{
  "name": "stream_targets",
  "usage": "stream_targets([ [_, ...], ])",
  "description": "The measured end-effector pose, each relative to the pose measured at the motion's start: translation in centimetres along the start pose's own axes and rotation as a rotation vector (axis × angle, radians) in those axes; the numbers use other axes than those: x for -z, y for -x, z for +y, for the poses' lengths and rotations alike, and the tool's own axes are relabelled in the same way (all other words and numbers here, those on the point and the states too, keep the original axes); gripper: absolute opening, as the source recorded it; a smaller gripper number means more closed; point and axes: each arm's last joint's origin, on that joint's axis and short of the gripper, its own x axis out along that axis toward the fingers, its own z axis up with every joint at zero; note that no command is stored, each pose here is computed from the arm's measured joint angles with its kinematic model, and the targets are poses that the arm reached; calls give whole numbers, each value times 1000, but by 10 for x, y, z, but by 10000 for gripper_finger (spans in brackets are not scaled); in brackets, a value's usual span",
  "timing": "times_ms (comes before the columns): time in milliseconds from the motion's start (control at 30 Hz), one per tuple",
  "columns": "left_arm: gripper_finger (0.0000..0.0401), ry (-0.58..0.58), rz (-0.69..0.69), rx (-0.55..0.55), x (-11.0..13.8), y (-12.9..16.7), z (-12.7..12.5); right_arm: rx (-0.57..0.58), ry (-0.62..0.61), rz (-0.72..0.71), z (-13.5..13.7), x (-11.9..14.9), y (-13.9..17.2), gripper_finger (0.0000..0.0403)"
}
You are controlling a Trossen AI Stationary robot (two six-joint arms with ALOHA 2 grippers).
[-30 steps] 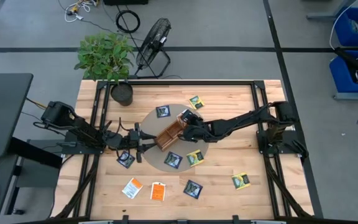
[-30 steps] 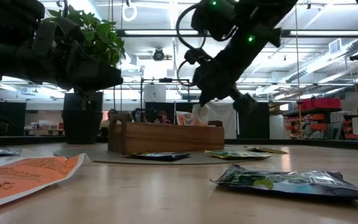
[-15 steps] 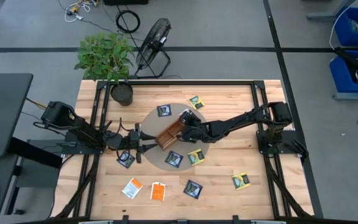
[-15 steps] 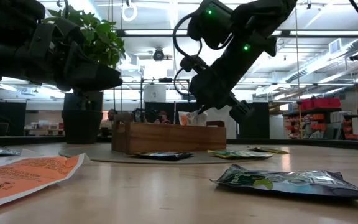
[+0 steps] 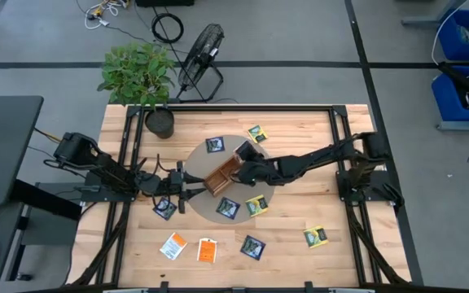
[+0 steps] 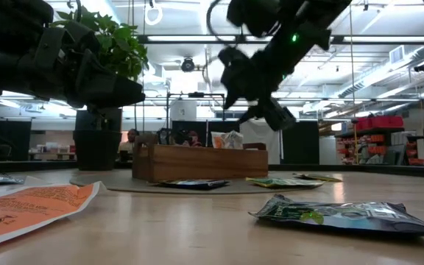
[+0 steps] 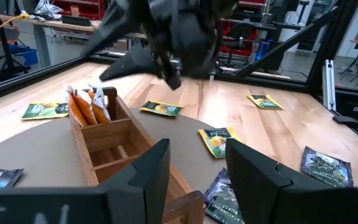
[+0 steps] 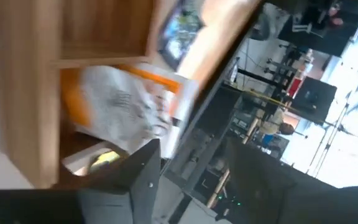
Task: Pick & Place Tea
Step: Put the orange tea bag into the right section of the wooden organizer
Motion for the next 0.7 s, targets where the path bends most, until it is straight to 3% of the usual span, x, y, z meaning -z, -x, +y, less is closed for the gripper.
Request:
stream_targets([
  [133,163,-1,0,0,0,0,0,-19,-190,-121,-16,9,20,201],
  [300,163,-2,2,-1,0,0,0,-56,-325,-168,-21,15,37,201],
  [700,163,-1,2,-1,0,0,0,-160,-461,-344,-7,-11,67,201],
])
